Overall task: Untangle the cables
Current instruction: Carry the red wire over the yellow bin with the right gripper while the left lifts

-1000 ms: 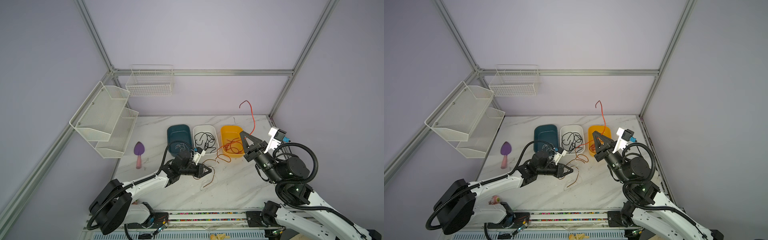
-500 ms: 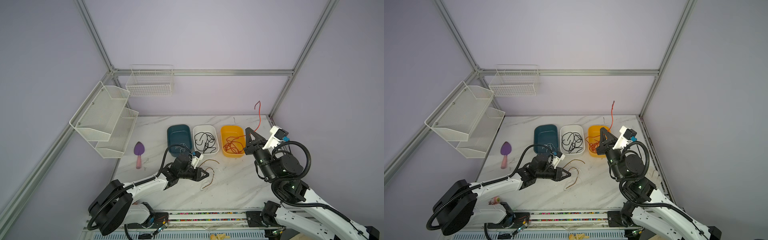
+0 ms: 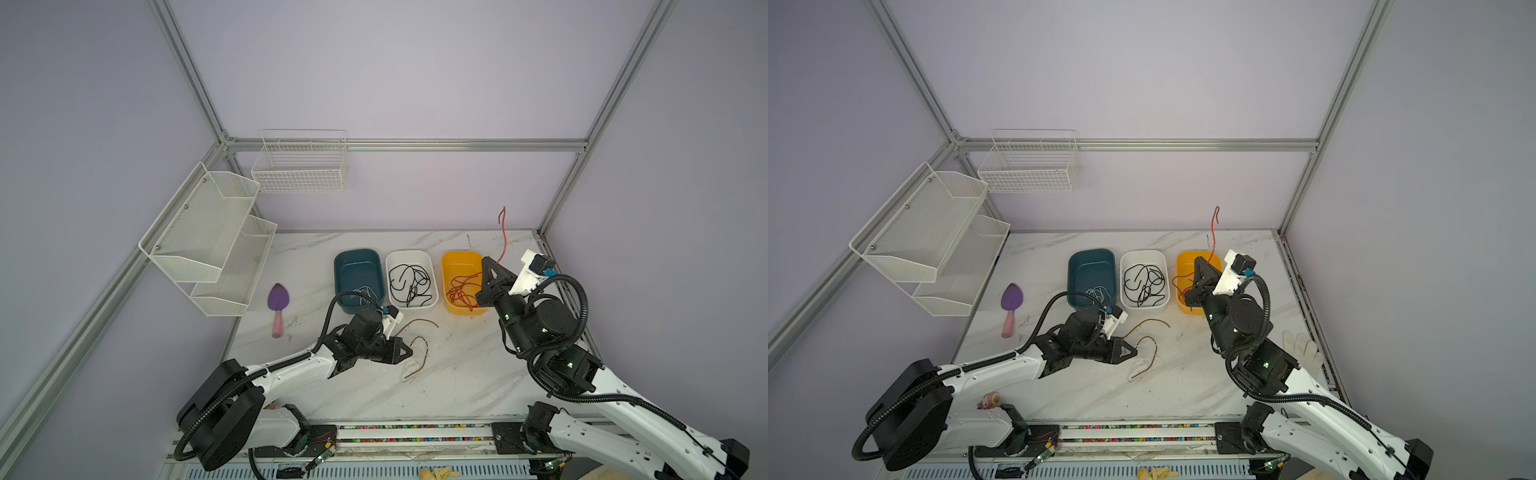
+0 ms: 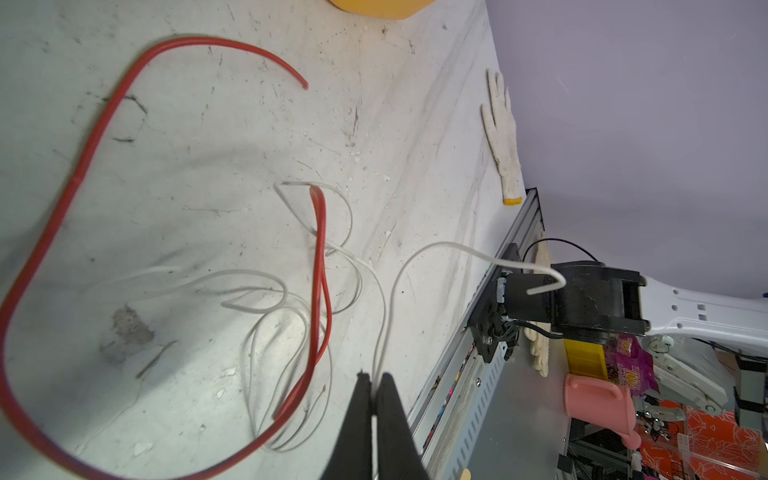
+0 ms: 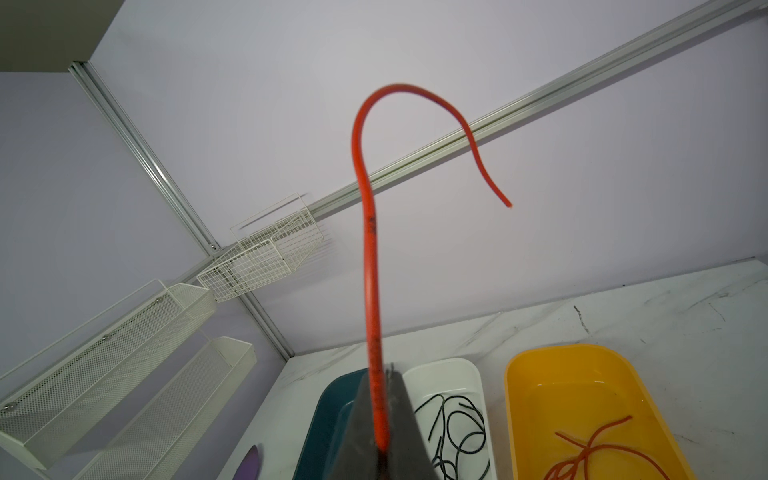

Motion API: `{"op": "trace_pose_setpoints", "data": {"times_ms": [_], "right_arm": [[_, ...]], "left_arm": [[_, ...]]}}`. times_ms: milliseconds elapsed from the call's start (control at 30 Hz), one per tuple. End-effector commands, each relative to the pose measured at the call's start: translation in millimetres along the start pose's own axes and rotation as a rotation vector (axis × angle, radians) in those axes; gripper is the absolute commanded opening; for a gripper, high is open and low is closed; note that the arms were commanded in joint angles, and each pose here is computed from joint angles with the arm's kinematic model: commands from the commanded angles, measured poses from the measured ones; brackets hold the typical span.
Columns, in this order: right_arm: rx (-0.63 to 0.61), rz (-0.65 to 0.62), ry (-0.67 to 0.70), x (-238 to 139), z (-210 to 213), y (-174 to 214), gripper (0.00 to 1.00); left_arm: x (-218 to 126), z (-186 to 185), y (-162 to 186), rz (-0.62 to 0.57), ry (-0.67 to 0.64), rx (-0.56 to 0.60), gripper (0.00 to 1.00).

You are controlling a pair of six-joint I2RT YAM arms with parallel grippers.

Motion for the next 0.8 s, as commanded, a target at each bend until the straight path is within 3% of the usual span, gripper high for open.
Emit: {"op": "trace_pose_setpoints", "data": {"times_ms": [0, 433, 567, 767], "right_arm": [[0.012, 0.030, -0.005, 5, -2, 0, 0.00], [0.055, 0.129, -0.018, 29, -33, 11, 0.00], [0.047, 0.145, -0.001, 34, -39, 14, 0.00], [0.030, 0.153, 0.044, 47, -48, 16, 0.00]], "left_arm": [[-12, -37, -30, -0.062, 0.029, 0.091, 0.13], [-52, -79, -75, -0.053, -0.141, 0.276, 0.34], [-76, -84, -99, -0.114, -0.181, 0.307, 0.46], [-107, -79, -123, -0.279, -0.177, 0.249, 0.68]]}}
Point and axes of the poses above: each gripper's point midway between its finger pads, its own x axis out along the fingers, its own z axis along the line the jaws close on, y = z × x, the point moved 9 cm from there along -x, back along the fingers, and after that the axes turned 5 degrees about -x, right-handed, at the moved point
